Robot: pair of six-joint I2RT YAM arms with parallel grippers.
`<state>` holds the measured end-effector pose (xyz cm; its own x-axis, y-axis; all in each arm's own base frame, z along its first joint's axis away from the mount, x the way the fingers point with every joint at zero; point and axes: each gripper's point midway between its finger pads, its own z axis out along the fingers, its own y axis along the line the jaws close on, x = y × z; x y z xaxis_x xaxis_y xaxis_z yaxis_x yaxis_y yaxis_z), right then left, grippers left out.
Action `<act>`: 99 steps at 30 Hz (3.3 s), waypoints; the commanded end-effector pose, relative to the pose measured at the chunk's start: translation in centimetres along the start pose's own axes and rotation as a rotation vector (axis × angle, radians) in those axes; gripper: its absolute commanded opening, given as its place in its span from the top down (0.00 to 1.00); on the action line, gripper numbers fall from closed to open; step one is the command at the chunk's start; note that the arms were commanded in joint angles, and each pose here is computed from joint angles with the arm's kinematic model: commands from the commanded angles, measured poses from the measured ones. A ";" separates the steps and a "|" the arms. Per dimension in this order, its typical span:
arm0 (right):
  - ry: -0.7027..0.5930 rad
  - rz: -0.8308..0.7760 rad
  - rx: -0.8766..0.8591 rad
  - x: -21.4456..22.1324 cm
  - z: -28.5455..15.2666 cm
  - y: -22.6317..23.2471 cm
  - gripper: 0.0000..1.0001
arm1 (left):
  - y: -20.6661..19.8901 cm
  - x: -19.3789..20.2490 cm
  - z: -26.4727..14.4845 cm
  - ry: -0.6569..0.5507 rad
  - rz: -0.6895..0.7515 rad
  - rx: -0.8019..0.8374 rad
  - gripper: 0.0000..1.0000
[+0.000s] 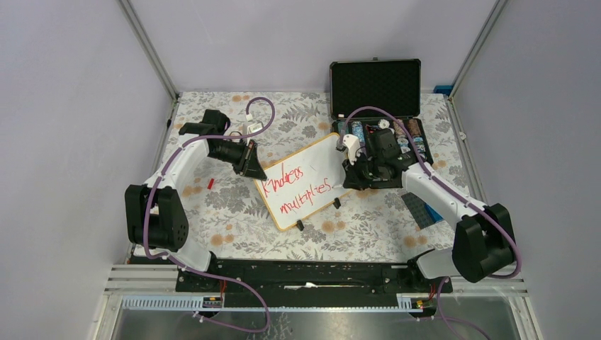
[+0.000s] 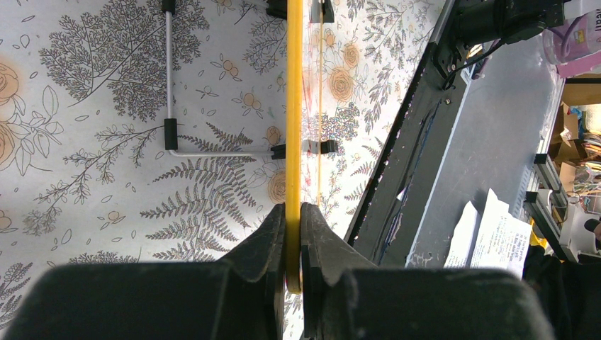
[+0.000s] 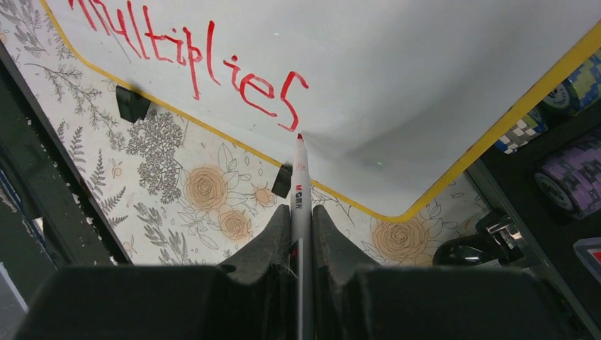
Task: Write a sentence on the whiteboard
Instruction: Write a sentence on the whiteboard, then put down the whiteboard on the whiteboard stand, then pick up the pen cap from the center of the board.
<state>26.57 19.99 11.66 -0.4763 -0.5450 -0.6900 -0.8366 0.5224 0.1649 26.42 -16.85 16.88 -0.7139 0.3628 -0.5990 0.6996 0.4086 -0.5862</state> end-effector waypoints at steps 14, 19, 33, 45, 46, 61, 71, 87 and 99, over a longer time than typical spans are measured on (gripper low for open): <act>-0.034 0.005 0.106 -2.2 -0.5 -2.7 1.00 | 1.8 1.1 1.2 0.067 0.078 -0.059 1.00; -0.058 -0.016 0.060 -3.3 -1.5 -1.5 1.00 | 1.7 0.6 0.9 0.056 0.087 -0.073 0.96; -0.136 -0.021 -0.137 -7.1 -6.1 3.9 1.00 | -1.5 -8.0 -6.7 -0.184 0.212 -0.190 0.49; -0.190 0.063 -0.140 -8.0 -7.4 4.9 1.00 | 13.2 6.2 -14.6 -0.145 -0.247 -0.681 0.50; -0.194 0.068 -0.147 -8.1 -7.4 5.1 1.00 | 14.1 7.1 -14.7 -0.139 -0.268 -0.703 0.51; -0.213 0.121 -0.192 -8.8 -7.1 5.5 1.00 | 21.4 11.9 -13.2 -0.074 -0.274 -0.872 0.60; -0.215 0.117 -0.184 -8.9 -7.2 5.3 1.00 | 22.4 12.0 -11.2 -0.047 -0.260 -0.829 0.61; -0.215 0.112 -0.159 -8.8 -7.3 5.0 1.00 | 22.9 13.6 -8.2 0.063 -0.230 -0.830 0.76; -0.262 0.119 -0.165 -11.4 -8.4 4.7 1.00 | 15.4 0.0 -14.6 -0.168 -0.034 -0.754 1.00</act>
<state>24.47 22.69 23.10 -0.5422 -0.3403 -0.7683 -0.8083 0.4610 0.3663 32.97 3.58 3.98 -0.8485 0.2203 -0.4811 0.3210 0.9371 -0.1370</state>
